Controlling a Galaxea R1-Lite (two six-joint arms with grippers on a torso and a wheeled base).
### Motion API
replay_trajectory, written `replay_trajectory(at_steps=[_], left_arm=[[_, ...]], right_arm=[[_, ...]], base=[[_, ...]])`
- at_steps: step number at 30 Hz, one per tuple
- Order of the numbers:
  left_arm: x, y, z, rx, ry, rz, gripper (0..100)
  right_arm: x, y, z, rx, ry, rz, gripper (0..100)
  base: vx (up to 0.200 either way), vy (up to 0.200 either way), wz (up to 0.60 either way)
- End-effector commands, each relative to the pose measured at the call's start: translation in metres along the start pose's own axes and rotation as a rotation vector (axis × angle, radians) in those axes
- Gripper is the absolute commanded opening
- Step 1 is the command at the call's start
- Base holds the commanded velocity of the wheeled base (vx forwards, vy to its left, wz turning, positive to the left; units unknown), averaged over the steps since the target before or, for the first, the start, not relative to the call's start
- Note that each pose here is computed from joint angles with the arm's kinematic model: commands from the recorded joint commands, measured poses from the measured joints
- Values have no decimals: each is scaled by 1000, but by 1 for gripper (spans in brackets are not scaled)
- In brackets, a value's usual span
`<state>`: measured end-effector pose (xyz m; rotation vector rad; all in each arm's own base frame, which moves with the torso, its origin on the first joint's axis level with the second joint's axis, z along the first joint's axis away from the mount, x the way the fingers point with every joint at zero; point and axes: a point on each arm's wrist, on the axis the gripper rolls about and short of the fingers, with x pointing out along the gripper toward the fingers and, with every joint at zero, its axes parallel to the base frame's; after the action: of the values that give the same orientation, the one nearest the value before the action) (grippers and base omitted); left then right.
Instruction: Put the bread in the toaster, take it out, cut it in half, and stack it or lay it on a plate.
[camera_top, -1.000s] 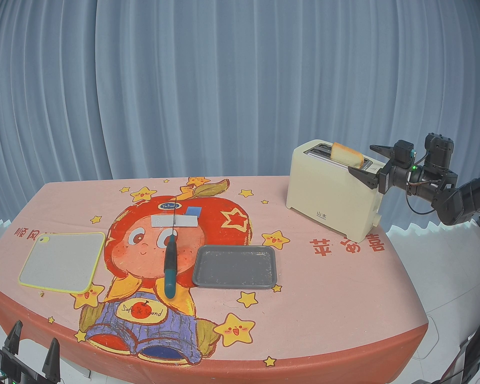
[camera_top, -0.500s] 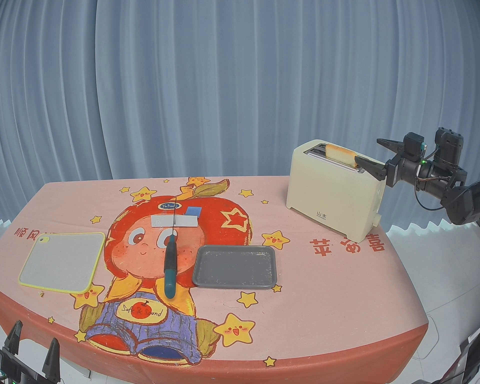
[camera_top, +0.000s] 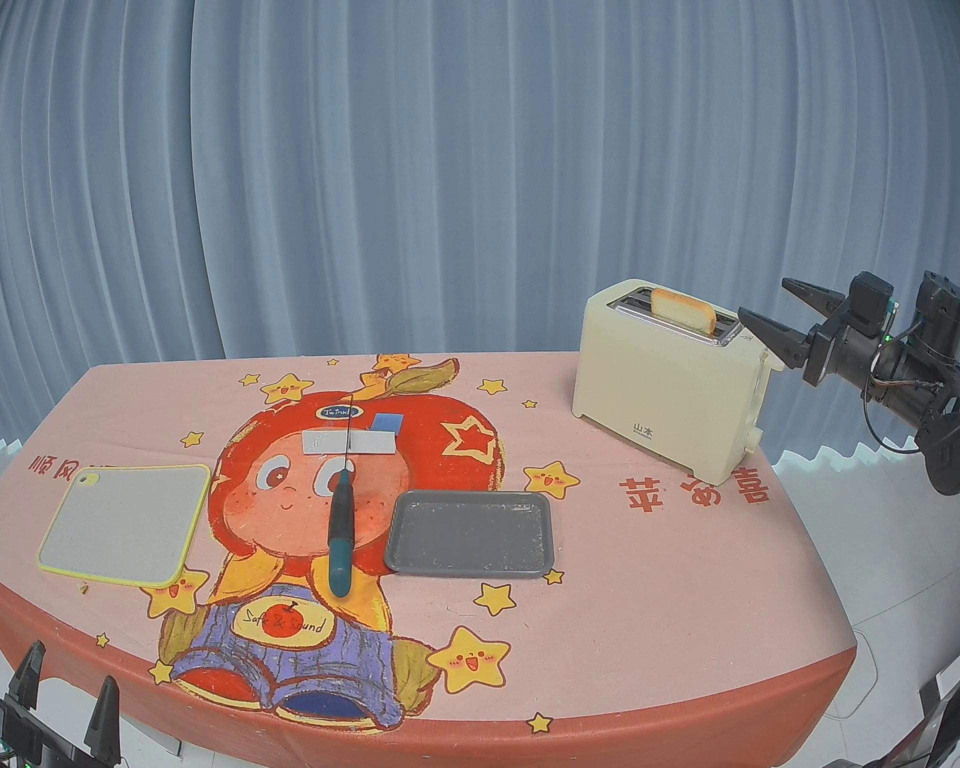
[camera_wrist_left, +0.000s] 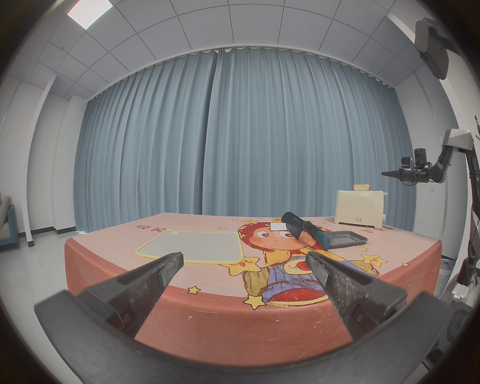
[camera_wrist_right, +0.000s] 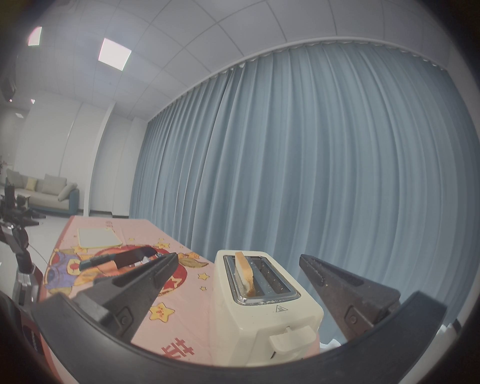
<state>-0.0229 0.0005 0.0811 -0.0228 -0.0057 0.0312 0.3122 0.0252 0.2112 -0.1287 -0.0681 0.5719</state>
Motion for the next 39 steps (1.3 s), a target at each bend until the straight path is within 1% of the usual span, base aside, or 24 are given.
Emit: replay_trajectory(at_steps=[1,2,5,10,14,16,20,21,22,24,26,28,29,31,32,33,35,36,39], left_arm=[[1,0,-5,0,16,1,100],[1,0,-5,0,16,1,100],[1,0,-5,0,16,1,100],[1,0,-5,0,16,1,100],[1,0,-5,0,16,1,100],[1,0,-5,0,16,1,100],[1,0,-5,0,16,1,100],[1,0,-5,0,16,1,100],[1,0,-5,0,16,1,100],[1,0,-5,0,16,1,100],[1,0,-5,0,16,1,100],[1,0,-5,0,16,1,100],[1,0,-5,0,16,0,100],[1,0,-5,0,16,1,100],[1,0,-5,0,16,1,100],[1,0,-5,0,16,0,100],[1,0,-5,0,16,1,100],[1,0,-5,0,16,1,100],[1,0,-5,0,16,1,100]], right_arm=[[-12,6,1,31,-24,-5,100],[-14,7,0,44,-36,-6,100],[-17,10,-4,63,-53,-7,100],[-22,15,-9,120,-93,-3,100],[-24,18,-9,128,-139,-2,100],[-26,20,-10,151,-156,-8,100],[-28,31,-7,247,-219,-9,100],[-28,33,-6,258,-227,-12,100],[-31,37,-7,303,-248,-28,100],[-34,41,-9,334,-261,-40,100],[-38,54,-16,407,-268,-47,100],[-40,65,-19,468,-257,-54,100],[-41,69,-16,500,-272,-58,100],[-40,74,-9,547,-304,-59,100],[-39,74,-6,560,-316,-59,100],[-36,77,3,587,-353,-47,100],[-35,83,8,611,-374,-31,100],[-34,87,11,617,-381,-21,100],[-35,90,13,621,-384,-5,100]], base=[[0,0,0],[0,0,0],[0,0,0],[0,0,0],[0,0,0],[0,0,0],[0,0,0],[0,0,0],[0,0,0],[0,0,0],[0,0,0],[0,0,0],[0,0,0],[0,0,0],[0,0,0],[0,0,0],[0,0,0],[0,0,0],[0,0,0]])
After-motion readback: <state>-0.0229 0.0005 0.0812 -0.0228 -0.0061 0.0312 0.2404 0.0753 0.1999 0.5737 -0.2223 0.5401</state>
